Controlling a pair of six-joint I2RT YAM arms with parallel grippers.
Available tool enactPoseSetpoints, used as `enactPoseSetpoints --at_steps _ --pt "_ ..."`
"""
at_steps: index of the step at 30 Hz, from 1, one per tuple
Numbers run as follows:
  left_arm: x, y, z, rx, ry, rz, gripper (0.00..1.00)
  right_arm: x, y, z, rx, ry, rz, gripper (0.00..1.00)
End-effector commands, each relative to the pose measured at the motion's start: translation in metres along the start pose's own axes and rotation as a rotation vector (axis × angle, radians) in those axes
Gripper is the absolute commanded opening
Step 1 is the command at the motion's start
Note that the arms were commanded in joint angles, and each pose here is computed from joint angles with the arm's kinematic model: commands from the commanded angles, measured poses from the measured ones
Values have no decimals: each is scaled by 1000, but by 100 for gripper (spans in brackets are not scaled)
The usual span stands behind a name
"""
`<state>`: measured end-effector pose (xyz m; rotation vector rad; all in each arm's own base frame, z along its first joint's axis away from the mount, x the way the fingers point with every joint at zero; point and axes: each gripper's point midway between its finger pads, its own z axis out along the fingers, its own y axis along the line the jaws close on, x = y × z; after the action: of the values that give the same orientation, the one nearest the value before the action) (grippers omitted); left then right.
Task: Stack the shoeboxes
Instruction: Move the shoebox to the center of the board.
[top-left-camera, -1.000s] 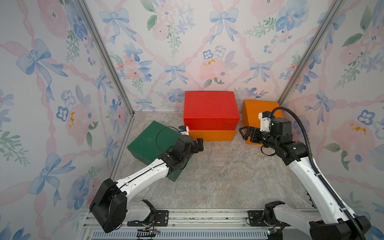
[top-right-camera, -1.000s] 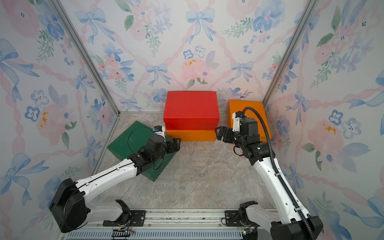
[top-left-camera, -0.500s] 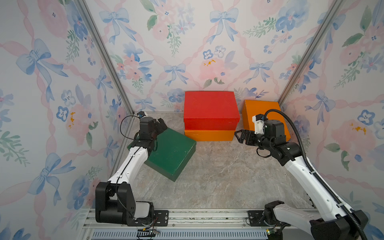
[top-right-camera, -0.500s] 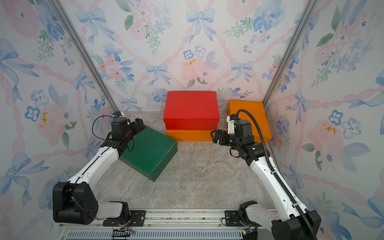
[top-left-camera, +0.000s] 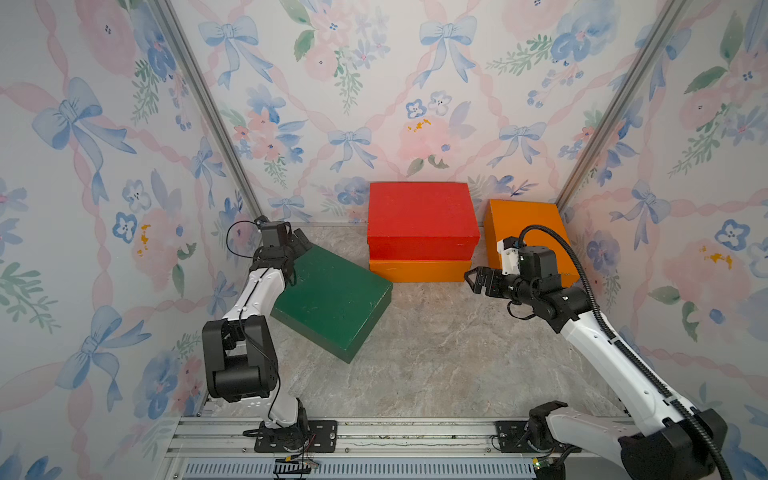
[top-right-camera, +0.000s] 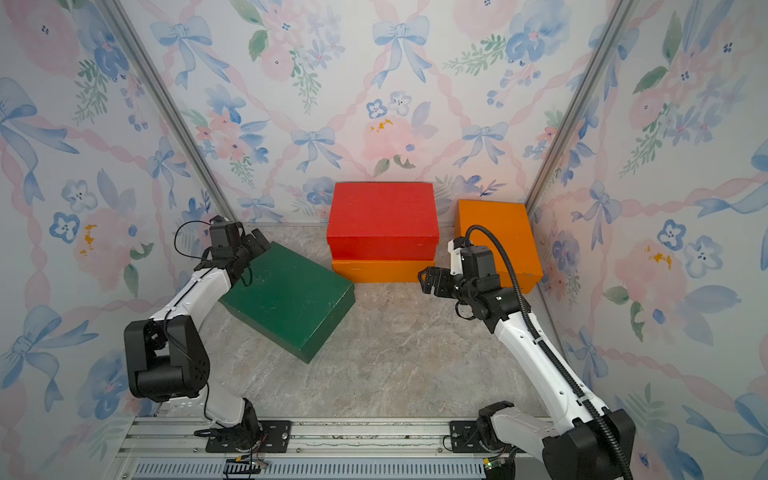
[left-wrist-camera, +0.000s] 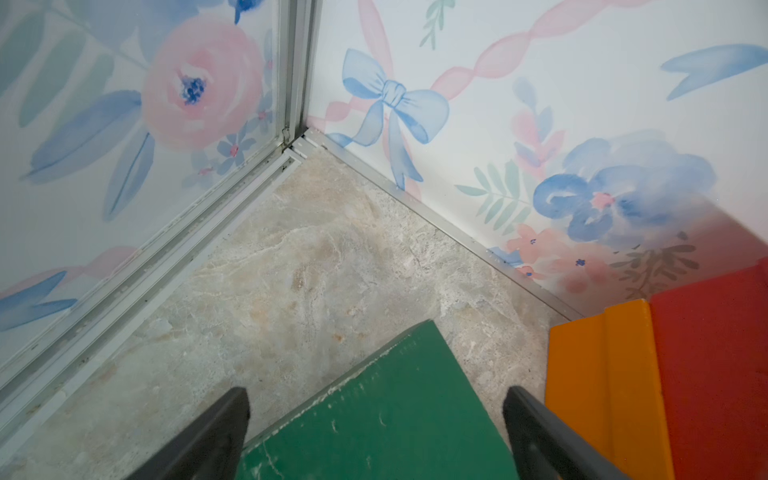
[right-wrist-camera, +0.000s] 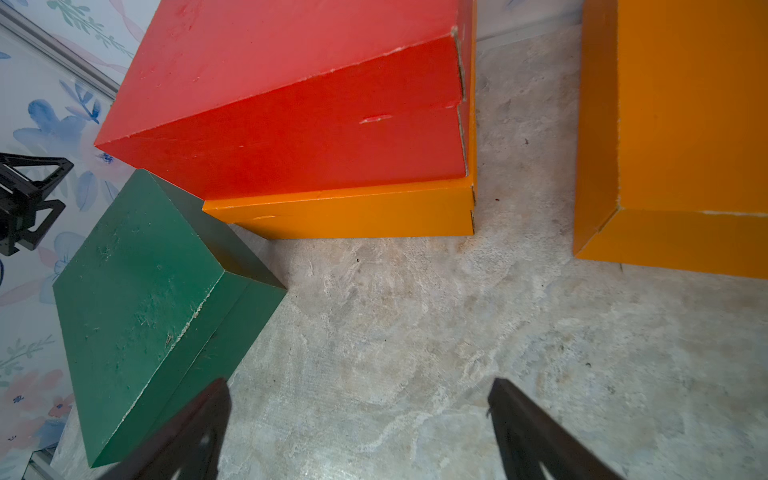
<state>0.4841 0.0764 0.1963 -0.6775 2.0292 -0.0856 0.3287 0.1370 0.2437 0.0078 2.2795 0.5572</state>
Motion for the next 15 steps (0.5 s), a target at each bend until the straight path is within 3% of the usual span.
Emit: enactPoseSetpoints --at_steps 1,15 --pt "14 11 13 -31 48 25 98 6 4 7 -17 21 5 97" --pt "41 32 31 -64 124 12 98 3 8 11 -15 23 5 97"
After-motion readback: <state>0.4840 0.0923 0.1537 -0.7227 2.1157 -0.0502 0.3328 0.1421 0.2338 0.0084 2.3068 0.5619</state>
